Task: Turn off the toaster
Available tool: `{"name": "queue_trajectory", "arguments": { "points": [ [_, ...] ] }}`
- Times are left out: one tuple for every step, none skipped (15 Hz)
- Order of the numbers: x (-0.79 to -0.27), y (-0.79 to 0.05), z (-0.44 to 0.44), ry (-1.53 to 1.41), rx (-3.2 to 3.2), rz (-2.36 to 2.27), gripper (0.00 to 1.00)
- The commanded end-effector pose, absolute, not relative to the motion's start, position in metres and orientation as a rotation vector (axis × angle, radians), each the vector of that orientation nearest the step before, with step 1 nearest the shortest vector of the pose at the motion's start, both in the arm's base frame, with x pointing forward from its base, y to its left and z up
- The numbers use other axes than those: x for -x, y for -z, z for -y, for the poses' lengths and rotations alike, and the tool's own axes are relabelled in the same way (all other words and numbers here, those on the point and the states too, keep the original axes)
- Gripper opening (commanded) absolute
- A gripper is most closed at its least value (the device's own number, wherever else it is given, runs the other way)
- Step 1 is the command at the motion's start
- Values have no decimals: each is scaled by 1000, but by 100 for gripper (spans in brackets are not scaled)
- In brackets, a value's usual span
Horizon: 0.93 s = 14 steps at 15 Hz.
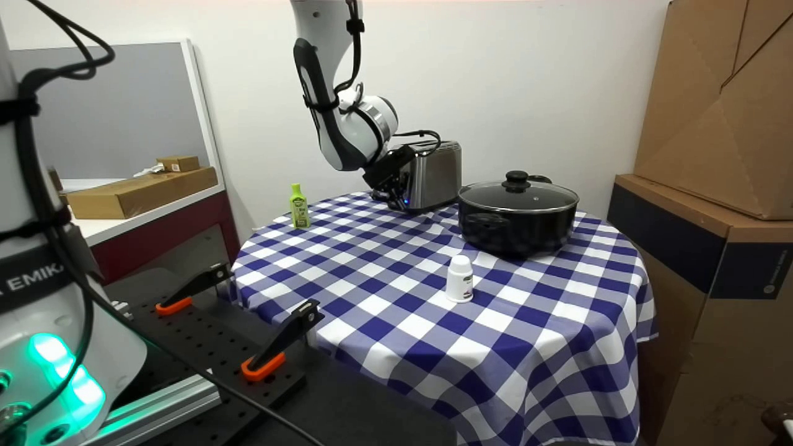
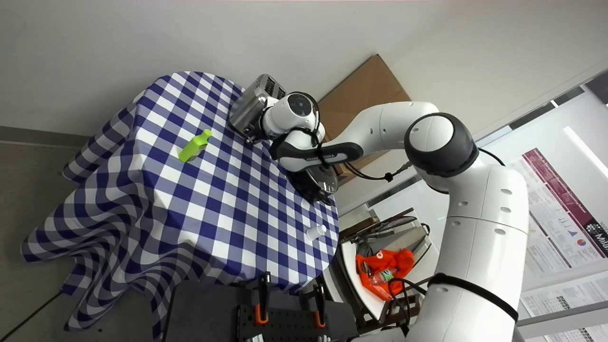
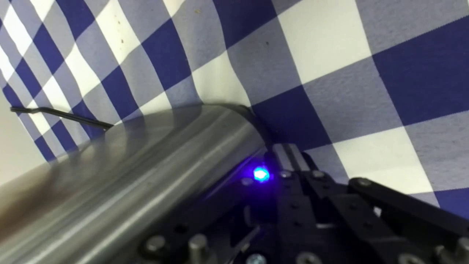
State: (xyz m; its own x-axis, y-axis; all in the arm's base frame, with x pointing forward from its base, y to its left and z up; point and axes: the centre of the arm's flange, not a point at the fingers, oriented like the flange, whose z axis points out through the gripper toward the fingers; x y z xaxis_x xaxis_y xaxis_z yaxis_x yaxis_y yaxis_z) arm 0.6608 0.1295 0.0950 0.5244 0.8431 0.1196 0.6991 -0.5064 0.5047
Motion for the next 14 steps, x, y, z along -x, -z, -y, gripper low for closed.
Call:
{"name": "queue_trajectory", "arguments": {
  "points": [
    [-678, -85, -130, -496, -2353, -1276, 0],
    [-677, -86, -130, -499, -2355, -1275, 0],
    [-676, -87, -130, -499, -2356, -1275, 0],
    [-673, -90, -131, -500, -2359, -1276, 0],
    [-670, -93, -131, -498, -2364, -1278, 0],
    [-666, -96, -133, -494, -2369, -1282, 0],
    [-663, -99, -134, -487, -2372, -1285, 0],
    [-661, -101, -135, -487, -2374, -1287, 0],
    [-660, -104, -137, -490, -2376, -1289, 0],
    [-658, -108, -138, -490, -2383, -1290, 0],
    [-656, -110, -140, -493, -2385, -1289, 0],
    [-653, -113, -141, -493, -2388, -1289, 0],
    [-651, -116, -140, -490, -2388, -1289, 0],
    [-649, -118, -140, -483, -2388, -1284, 0]
  ]
}}
